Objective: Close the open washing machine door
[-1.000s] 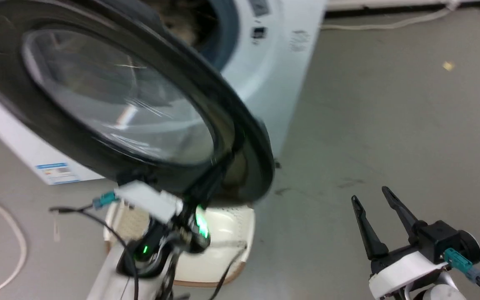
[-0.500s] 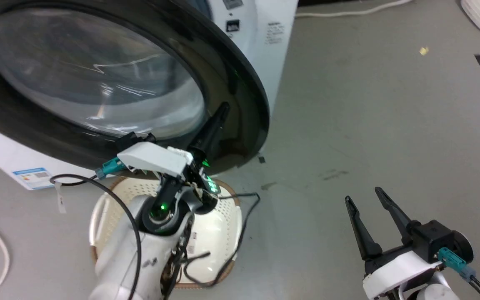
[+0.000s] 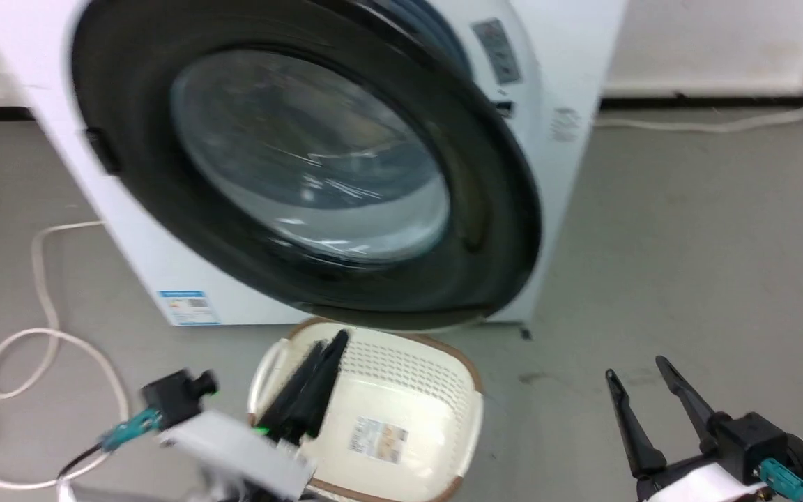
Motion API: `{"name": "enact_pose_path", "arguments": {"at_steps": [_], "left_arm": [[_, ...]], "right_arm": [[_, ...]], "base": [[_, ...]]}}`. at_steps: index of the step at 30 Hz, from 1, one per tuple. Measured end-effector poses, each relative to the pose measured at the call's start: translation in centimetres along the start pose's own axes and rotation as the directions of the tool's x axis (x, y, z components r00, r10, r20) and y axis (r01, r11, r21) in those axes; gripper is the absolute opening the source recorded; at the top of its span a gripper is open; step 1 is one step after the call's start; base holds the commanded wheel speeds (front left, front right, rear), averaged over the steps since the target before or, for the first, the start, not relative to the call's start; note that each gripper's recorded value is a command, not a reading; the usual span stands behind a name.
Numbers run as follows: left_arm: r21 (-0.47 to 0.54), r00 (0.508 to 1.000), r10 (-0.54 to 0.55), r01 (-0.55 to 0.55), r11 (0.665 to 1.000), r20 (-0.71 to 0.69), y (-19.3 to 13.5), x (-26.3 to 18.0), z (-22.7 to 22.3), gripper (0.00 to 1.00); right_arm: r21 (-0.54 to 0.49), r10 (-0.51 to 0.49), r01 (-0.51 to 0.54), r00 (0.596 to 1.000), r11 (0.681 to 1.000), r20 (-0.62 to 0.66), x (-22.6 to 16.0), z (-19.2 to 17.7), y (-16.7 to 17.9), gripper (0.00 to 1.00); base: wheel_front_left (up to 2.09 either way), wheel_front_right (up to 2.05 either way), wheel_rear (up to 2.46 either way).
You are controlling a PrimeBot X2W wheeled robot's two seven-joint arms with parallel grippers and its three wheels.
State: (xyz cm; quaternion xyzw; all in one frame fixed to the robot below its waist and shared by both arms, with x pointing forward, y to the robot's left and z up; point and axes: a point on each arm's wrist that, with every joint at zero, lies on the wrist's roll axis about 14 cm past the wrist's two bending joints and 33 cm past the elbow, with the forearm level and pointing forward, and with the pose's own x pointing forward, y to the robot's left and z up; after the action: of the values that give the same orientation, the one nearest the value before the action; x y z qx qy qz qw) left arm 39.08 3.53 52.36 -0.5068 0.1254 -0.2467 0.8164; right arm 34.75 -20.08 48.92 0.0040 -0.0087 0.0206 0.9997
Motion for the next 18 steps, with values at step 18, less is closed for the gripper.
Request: {"name": "enact_pose_path", "arguments": {"at_steps": [18], "left_arm": [[0.801,0.901,0.041,-0.403,0.443,0.431,0.9,-10.1,8.6,1.00]], "right_arm": [[0.008,0.181,-0.183,0.980,0.983,0.084,1.6,2.5,6.2,1.00]], "base": [[0.00,0.00,0.00]]}}
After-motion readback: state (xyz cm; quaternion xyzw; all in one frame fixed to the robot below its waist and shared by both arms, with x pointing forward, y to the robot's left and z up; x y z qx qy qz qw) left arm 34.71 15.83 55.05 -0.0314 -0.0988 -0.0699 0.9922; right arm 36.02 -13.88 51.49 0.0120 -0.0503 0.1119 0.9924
